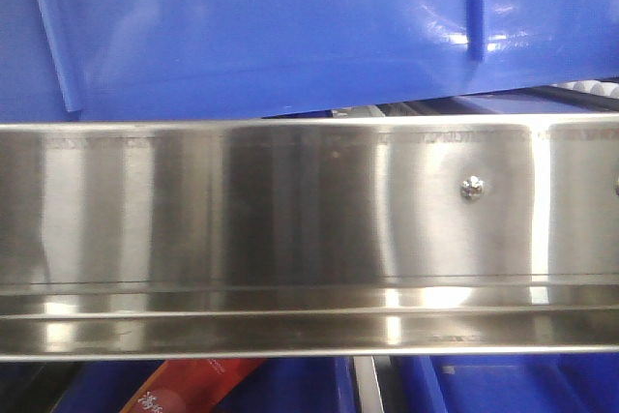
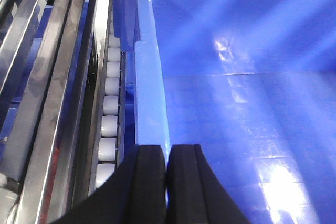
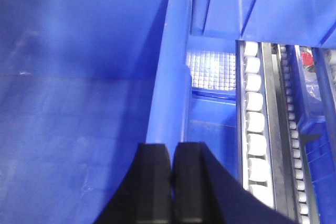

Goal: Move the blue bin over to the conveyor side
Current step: 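Close both grippers on opposite side walls of the blue bin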

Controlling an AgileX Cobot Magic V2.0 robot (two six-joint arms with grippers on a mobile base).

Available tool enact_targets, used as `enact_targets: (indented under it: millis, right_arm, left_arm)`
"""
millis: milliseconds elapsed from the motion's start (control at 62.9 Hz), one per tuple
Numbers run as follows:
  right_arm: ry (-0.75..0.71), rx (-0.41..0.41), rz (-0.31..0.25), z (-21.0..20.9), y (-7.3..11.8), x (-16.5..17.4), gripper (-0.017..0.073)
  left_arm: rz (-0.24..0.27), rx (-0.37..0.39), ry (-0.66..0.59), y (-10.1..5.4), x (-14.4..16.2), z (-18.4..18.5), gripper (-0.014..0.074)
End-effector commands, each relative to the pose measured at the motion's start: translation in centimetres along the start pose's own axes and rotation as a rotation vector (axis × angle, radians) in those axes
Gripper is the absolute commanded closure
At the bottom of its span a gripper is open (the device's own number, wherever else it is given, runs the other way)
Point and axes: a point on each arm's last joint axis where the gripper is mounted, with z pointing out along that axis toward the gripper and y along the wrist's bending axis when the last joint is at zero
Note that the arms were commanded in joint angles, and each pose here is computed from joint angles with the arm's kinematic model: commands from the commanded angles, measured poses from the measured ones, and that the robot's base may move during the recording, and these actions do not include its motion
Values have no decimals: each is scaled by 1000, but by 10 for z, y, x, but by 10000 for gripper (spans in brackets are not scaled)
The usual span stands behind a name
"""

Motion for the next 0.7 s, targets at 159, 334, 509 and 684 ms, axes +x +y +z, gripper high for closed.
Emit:
enact_targets:
  millis: [159, 334, 509, 684]
  right_arm:
    - [-3, 15, -6, 7, -1, -3, 232]
    - [35, 16, -6, 25, -1, -3, 259]
    - [52, 15, -5, 33, -1, -2, 300]
    - [52, 14, 4, 33, 0, -2, 331]
  left_arm:
    - [1, 1, -13, 0, -2, -2, 601]
    - [1, 1, -13, 0, -2, -2, 601]
    - [1, 1, -13, 0, -2, -2, 601]
    - [1, 1, -13, 0, -2, -2, 601]
